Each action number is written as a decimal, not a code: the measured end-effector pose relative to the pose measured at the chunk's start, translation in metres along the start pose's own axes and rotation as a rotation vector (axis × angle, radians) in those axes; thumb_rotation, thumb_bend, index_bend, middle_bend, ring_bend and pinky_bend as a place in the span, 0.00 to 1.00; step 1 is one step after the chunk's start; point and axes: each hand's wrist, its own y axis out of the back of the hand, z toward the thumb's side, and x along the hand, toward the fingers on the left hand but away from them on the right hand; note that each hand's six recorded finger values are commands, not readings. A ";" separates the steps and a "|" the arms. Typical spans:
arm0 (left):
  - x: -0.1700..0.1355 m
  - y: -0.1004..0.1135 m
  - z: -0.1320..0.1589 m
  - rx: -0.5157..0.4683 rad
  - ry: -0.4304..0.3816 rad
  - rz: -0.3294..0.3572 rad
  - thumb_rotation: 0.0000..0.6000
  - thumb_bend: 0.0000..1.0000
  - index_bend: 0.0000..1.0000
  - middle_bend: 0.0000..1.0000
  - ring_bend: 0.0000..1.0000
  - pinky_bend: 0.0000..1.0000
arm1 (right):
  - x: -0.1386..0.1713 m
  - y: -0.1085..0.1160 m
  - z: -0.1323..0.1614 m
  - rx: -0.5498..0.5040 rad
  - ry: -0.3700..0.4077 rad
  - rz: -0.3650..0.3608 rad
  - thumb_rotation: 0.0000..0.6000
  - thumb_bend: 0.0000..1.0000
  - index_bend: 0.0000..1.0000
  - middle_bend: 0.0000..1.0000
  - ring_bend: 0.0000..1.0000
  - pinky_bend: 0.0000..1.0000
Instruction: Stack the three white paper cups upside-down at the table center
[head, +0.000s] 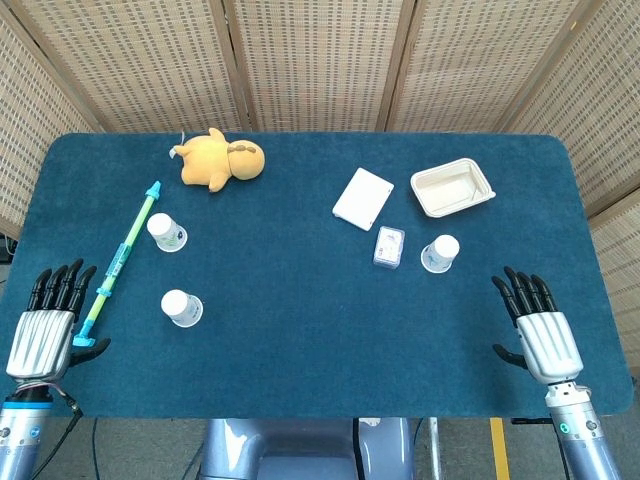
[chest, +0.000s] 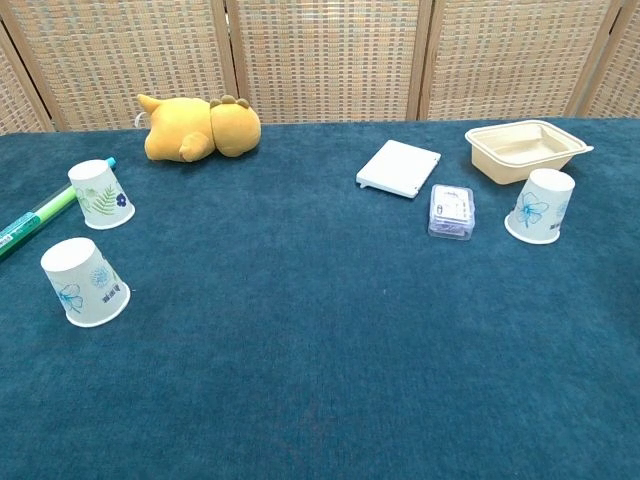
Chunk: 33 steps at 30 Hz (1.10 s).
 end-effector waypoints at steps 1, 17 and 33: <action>0.000 0.000 0.000 -0.001 0.001 0.001 1.00 0.00 0.00 0.00 0.00 0.00 | 0.000 0.000 0.000 0.000 0.002 0.000 1.00 0.00 0.00 0.00 0.00 0.10; -0.002 0.008 -0.003 -0.006 0.014 0.010 1.00 0.00 0.00 0.00 0.00 0.00 | -0.078 0.034 0.009 0.033 0.042 0.039 1.00 0.12 0.19 0.00 0.00 0.17; 0.001 0.006 -0.003 0.005 -0.002 0.011 1.00 0.00 0.00 0.00 0.00 0.00 | -0.172 0.012 0.031 0.035 -0.001 0.194 1.00 0.24 0.27 0.03 0.00 0.19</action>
